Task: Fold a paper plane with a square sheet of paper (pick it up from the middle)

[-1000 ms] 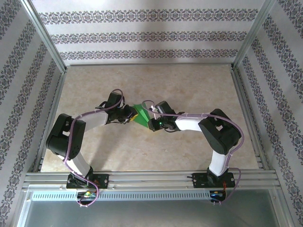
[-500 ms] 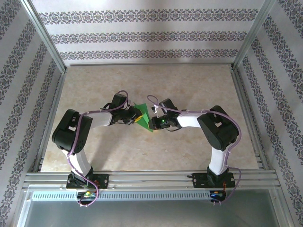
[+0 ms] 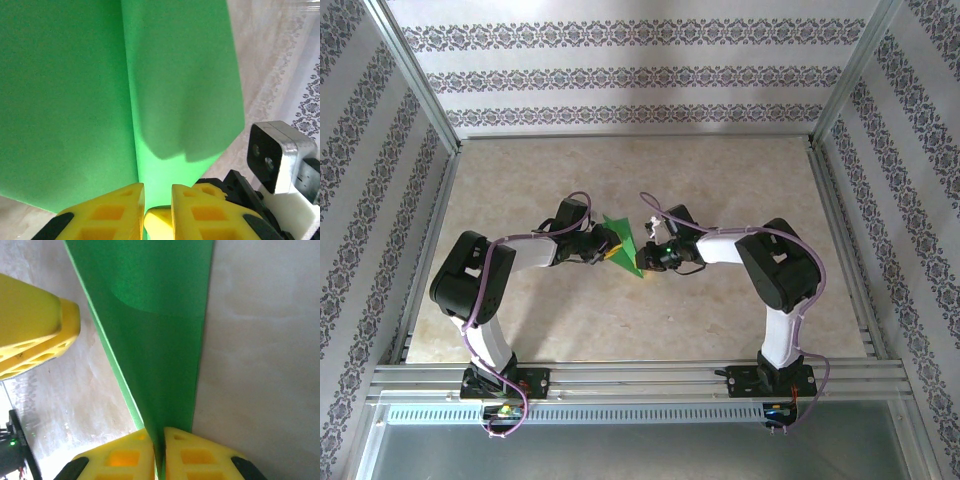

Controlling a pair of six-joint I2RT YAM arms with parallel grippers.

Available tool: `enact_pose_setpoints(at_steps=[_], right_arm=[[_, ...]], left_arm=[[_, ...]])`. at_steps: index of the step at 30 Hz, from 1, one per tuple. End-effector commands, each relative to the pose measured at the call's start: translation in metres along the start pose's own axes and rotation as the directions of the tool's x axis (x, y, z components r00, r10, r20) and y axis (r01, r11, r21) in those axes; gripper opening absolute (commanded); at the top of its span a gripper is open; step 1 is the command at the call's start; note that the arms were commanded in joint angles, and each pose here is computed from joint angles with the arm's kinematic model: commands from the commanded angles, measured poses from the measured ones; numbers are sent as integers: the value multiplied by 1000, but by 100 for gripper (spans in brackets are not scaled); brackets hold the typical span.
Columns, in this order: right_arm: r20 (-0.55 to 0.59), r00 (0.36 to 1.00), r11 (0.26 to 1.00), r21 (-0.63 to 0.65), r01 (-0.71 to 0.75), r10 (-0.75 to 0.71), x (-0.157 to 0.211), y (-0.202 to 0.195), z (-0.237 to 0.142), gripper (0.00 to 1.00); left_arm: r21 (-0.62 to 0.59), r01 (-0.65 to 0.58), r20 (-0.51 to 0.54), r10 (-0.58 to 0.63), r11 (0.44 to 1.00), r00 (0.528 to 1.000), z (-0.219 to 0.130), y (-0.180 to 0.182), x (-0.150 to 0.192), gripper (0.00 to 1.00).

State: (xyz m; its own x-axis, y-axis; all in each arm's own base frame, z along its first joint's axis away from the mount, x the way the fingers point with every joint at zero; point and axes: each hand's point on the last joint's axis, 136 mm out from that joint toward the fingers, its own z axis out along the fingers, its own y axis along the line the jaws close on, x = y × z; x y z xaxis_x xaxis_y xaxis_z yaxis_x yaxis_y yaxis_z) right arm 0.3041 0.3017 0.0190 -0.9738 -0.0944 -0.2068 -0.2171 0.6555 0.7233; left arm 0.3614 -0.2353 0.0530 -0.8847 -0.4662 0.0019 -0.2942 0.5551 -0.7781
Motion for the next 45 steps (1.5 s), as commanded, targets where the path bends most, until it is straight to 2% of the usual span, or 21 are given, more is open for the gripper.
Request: enact_pose_setpoints(at_steps=[1,8,13,29,39,45], right_arm=[[-71,993,995,19,-95,96,15,-15,10,13],[-93,985,990,15,-141,142,16,-19,11,13],[-100,981,986,21,-168,169,16,-22,10,13],[-114,974,980,35,-195,197,18,-28,10,15],[-139,972,980,82,-182,192,21,-35,11,14],[-166,969,978,129,-163,184,26,-42,11,13]], left_arm=[[70,-48,-2,48,996,999,3,-16,1,21],[183,-86,-9,89,979,996,7,-33,2,22],[214,-78,-22,84,974,996,14,-32,2,21],[226,-71,-17,77,972,997,22,-29,-1,17],[208,-161,-27,170,965,985,14,-37,13,17],[184,-169,-25,176,968,984,17,-33,12,17]])
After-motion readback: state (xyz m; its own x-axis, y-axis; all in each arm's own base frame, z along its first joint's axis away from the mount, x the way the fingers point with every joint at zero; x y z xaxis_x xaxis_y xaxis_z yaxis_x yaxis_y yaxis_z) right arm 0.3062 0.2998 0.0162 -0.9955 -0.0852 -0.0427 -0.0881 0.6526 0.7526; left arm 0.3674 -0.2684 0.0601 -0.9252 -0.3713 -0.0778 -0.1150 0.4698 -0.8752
